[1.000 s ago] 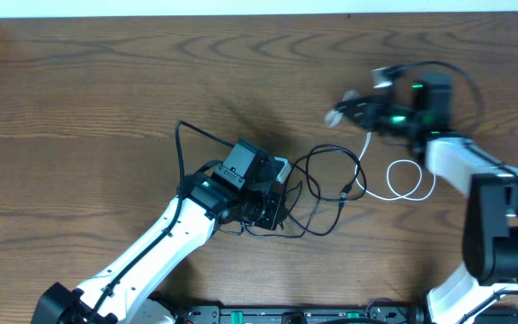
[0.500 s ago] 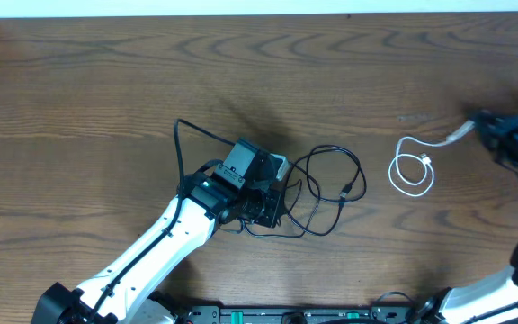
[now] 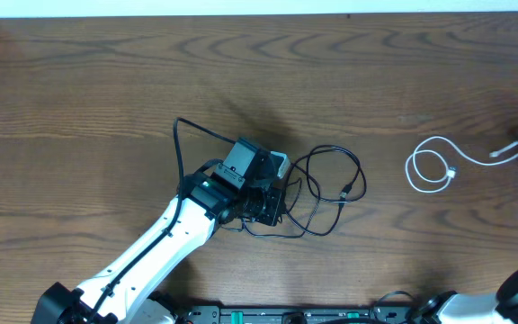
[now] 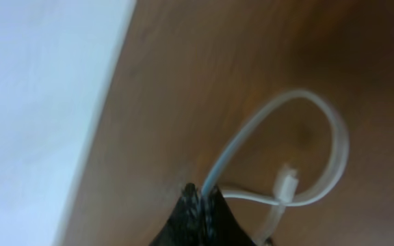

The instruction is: Untangle cables

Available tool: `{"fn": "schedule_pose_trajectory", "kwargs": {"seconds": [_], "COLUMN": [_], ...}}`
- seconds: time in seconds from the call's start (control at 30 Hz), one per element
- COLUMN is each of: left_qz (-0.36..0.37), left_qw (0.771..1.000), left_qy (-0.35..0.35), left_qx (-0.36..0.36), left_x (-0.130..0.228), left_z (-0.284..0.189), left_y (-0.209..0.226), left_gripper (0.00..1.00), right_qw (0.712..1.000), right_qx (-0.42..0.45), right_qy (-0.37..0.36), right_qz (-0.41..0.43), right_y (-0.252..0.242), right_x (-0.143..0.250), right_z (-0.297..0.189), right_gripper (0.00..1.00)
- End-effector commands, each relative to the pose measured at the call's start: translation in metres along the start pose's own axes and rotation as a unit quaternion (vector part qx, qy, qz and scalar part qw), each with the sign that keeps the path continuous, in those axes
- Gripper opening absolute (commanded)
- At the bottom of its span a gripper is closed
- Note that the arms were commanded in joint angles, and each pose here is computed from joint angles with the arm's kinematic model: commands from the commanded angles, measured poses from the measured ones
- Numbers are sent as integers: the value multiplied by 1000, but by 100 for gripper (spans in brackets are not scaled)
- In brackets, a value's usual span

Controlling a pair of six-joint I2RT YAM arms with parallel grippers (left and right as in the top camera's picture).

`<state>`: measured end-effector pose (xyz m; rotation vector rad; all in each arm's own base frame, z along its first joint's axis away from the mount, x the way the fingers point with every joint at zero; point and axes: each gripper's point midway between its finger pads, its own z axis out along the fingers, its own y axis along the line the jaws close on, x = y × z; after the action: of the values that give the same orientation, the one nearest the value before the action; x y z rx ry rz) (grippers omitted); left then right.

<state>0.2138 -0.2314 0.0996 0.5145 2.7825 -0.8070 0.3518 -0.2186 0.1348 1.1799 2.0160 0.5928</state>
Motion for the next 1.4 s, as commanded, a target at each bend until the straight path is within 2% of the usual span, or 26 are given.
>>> {"fn": "schedule_pose_trajectory", "kwargs": {"seconds": [0.0, 0.07, 0.17, 0.33, 0.43, 0.5, 0.67, 0.83, 1.07, 1.17, 1.27, 1.37], "left_qz": [6, 6, 7, 7, 7, 7, 7, 8, 12, 20, 31, 44], "left_qw": [1000, 1000, 1000, 1000, 1000, 1000, 1000, 1000, 998, 995, 988, 978], "left_qy": [-12, -13, -13, -13, -13, -13, -14, -18, -57, -98, -152, -203], "left_qx": [-3, -2, -2, -2, -2, -2, -2, 0, 8, 16, 26, 35], "left_x": [-7, -8, -8, -8, -8, -8, -8, -10, -33, -50, -66, -77], "left_z": [-3, -3, -3, -3, -3, -3, -4, -4, -23, -45, -71, -98], "left_y": [-2, -2, -2, -2, -2, -2, -2, -3, -10, -17, -24, -31], "left_gripper": [8, 8, 7, 8, 8, 8, 7, 8, 8, 7, 7, 7], "right_qw": [979, 969, 966, 963, 963, 967, 971, 965, 919, 887, 865, 846], "right_qx": [156, 191, 184, 171, 141, 97, 7, -19, -32, -44, -55, -67], "right_qy": [-109, -134, -151, -130, -107, -77, -14, 50, 164, 212, 248, 275], "right_qz": [-68, -77, -104, -166, -203, -221, -239, -259, -357, -407, -433, -453], "right_y": [-9, -5, 13, 34, 54, 73, 109, 128, 139, 143, 147, 154], "right_x": [-47, -54, -56, -43, -28, -10, 28, 73, 157, 194, 225, 253], "right_z": [-42, -57, -63, -51, -39, -29, -17, -7, 0, 1, 1, 3], "right_gripper": [1, 1, 1, 2, 31, 42, 46, 46, 50, 52, 59, 61]}}
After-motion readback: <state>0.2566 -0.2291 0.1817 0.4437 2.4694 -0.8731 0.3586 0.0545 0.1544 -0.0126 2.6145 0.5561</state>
